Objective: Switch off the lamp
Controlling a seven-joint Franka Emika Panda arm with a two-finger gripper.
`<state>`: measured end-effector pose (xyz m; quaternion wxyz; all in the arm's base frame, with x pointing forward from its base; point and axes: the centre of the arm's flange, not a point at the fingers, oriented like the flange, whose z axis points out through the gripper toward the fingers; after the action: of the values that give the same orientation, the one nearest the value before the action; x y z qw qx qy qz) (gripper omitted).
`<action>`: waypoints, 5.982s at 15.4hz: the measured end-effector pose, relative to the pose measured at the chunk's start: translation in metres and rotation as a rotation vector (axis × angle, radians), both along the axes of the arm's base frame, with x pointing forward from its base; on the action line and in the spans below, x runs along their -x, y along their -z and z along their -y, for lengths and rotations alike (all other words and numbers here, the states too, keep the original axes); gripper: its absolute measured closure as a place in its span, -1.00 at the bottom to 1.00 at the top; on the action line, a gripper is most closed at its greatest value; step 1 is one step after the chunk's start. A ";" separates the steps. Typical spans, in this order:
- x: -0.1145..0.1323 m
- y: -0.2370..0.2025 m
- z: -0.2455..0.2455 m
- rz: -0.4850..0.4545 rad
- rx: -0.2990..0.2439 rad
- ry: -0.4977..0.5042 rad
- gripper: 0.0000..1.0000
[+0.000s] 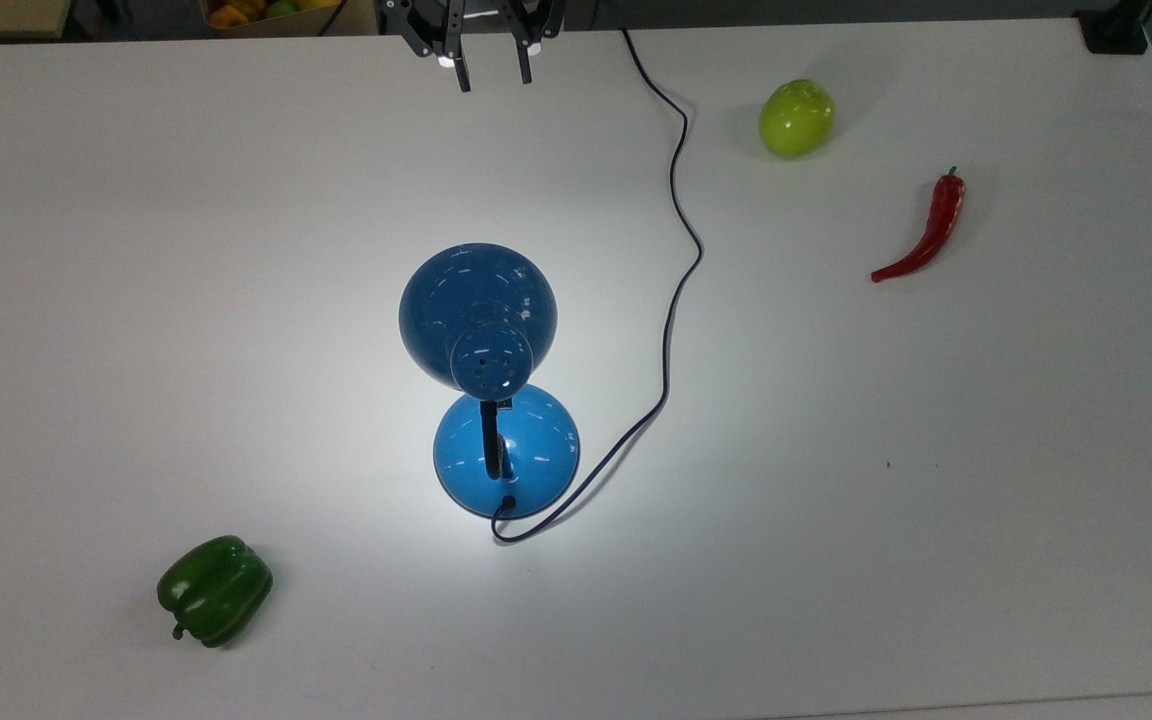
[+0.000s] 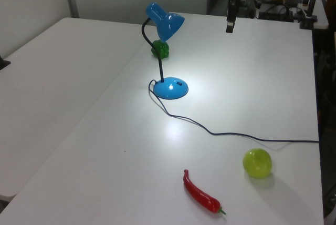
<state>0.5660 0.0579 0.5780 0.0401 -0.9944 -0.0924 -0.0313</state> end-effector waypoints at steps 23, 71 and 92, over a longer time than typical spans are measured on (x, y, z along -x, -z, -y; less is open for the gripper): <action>-0.021 0.067 -0.027 0.028 -0.002 -0.049 0.98; -0.110 0.239 -0.011 0.381 -0.012 0.049 0.98; -0.110 0.253 -0.012 0.363 -0.002 0.038 0.98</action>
<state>0.6763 0.0702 0.3252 0.0230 -0.9740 -0.0794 -0.2108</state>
